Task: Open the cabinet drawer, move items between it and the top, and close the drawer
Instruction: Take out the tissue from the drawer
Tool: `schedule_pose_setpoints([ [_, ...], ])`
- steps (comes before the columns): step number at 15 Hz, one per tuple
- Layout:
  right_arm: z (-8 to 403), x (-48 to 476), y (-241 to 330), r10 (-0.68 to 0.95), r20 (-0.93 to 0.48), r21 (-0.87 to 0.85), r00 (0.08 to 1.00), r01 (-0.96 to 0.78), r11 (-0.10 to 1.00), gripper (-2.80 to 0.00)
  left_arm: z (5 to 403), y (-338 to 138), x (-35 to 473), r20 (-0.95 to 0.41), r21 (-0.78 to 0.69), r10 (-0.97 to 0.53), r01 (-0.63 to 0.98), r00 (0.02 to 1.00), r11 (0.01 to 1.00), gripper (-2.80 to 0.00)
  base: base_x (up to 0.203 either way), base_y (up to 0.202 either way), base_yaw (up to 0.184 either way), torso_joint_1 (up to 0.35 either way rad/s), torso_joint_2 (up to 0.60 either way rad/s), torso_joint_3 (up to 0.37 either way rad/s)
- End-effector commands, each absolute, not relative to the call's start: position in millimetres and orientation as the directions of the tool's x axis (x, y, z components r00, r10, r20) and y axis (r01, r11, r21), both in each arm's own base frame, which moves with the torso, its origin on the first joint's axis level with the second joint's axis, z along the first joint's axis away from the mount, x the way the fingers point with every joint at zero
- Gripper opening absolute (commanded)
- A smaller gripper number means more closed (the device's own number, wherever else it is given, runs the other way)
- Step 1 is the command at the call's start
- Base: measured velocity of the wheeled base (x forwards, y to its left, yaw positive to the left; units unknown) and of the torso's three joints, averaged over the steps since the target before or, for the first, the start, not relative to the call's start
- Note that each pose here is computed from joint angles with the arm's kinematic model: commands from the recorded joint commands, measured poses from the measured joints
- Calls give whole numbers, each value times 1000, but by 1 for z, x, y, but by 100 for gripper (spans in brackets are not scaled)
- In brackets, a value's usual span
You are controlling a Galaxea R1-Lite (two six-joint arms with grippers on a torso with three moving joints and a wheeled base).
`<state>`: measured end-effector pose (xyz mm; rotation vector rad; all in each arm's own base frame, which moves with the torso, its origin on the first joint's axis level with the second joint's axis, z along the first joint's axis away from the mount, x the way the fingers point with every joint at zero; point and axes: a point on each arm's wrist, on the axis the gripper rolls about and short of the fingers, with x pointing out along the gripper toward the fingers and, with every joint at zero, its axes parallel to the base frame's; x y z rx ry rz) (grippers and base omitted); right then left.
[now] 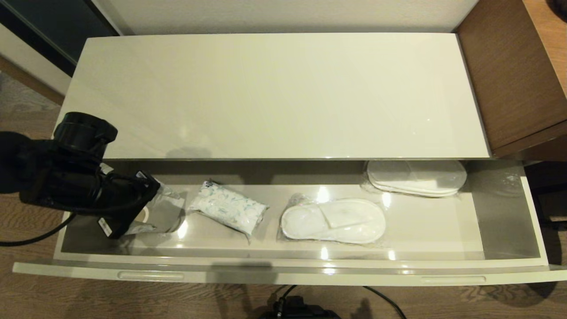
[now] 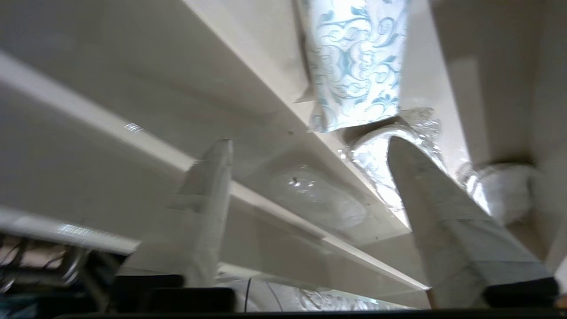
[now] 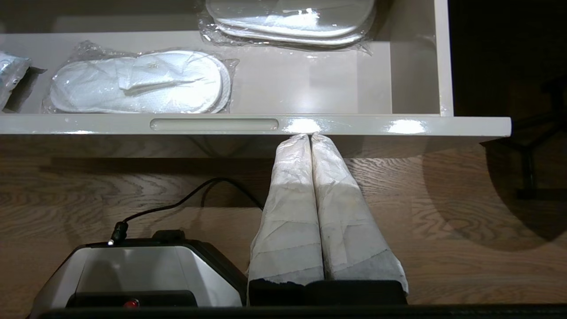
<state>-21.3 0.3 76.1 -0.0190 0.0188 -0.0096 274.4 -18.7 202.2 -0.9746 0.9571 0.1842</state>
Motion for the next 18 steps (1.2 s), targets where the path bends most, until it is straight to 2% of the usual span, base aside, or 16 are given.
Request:
schedule_pose_setpoints([
  [1, 76, -21, 0, -11, -21, -20, 1000, 10, 1000, -280, 197, -19, 279, -715, -663, -285, -491, 638, 565, 0, 0, 0, 0, 0, 0, 0],
  [2, 76, -21, 0, -11, -21, -19, 1000, 10, 1000, -280, 195, -19, 282, -718, -662, -279, -501, 637, 558, 0, 0, 0, 0, 0, 0, 0],
  [3, 76, -21, 0, -11, -21, -20, 1000, 10, 1000, -280, 188, -18, 288, -731, -652, -270, -526, 626, 545, -280, 0, 0, 0, 0, 0, 0],
  [15, 76, -21, 0, -11, -21, -20, 1000, 10, 1000, -280, 185, -16, 298, -745, -635, -249, -545, 619, 547, -280, 0, 0, 0, 0, 0, 0],
  [18, 76, -21, 0, -10, -21, -19, 1000, 9, 1000, -280, 182, -11, 297, -772, -606, -233, -574, 592, 551, -280, 0, 0, 0, 0, 0, 0],
])
